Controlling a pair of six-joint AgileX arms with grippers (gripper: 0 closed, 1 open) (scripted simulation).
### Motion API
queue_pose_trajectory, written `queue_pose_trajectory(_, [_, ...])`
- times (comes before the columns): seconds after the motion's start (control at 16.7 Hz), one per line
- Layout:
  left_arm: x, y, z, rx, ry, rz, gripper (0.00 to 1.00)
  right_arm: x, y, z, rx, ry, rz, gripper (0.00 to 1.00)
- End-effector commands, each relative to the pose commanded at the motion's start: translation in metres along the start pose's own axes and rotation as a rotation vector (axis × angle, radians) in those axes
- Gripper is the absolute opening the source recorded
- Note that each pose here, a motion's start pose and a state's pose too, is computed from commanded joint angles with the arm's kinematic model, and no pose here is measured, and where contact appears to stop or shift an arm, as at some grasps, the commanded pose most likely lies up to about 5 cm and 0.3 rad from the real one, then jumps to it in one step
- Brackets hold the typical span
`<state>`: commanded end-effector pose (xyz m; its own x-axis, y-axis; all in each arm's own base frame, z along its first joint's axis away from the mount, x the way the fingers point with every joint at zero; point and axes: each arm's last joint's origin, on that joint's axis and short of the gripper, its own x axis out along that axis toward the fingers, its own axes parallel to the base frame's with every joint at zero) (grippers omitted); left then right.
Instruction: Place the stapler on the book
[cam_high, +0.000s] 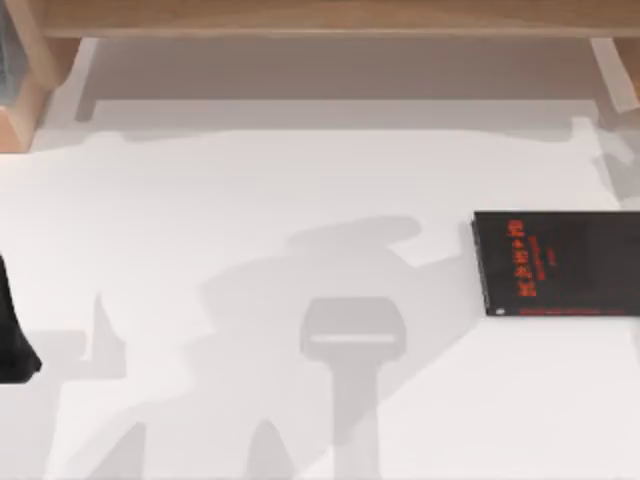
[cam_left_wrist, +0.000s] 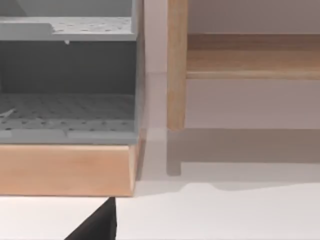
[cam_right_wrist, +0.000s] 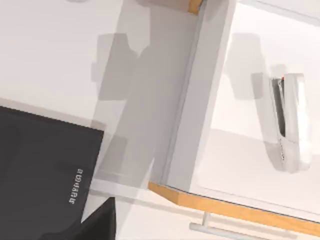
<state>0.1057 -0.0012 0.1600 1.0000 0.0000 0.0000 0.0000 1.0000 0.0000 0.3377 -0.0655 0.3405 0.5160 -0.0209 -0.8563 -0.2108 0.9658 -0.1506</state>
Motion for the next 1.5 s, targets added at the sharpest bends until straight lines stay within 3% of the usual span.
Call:
queue_pose_trajectory(0.3, [0.000, 0.000, 0.000, 0.000, 0.000, 0.000, 1.00, 0.093, -0.074, 0.037, -0.035, 0.225, 0.075, 1.00])
queue_pose_trajectory(0.66, [0.000, 0.000, 0.000, 0.000, 0.000, 0.000, 1.00, 0.184, -0.121, 0.020, -0.071, 0.377, 0.160, 1.00])
queue_pose_trajectory(0.9, [0.000, 0.000, 0.000, 0.000, 0.000, 0.000, 1.00, 0.207, -0.123, 0.012, -0.092, 0.408, 0.191, 1.00])
queue_pose_trajectory(1.5, [0.000, 0.000, 0.000, 0.000, 0.000, 0.000, 1.00, 0.216, -0.121, 0.011, -0.095, 0.410, 0.194, 1.00])
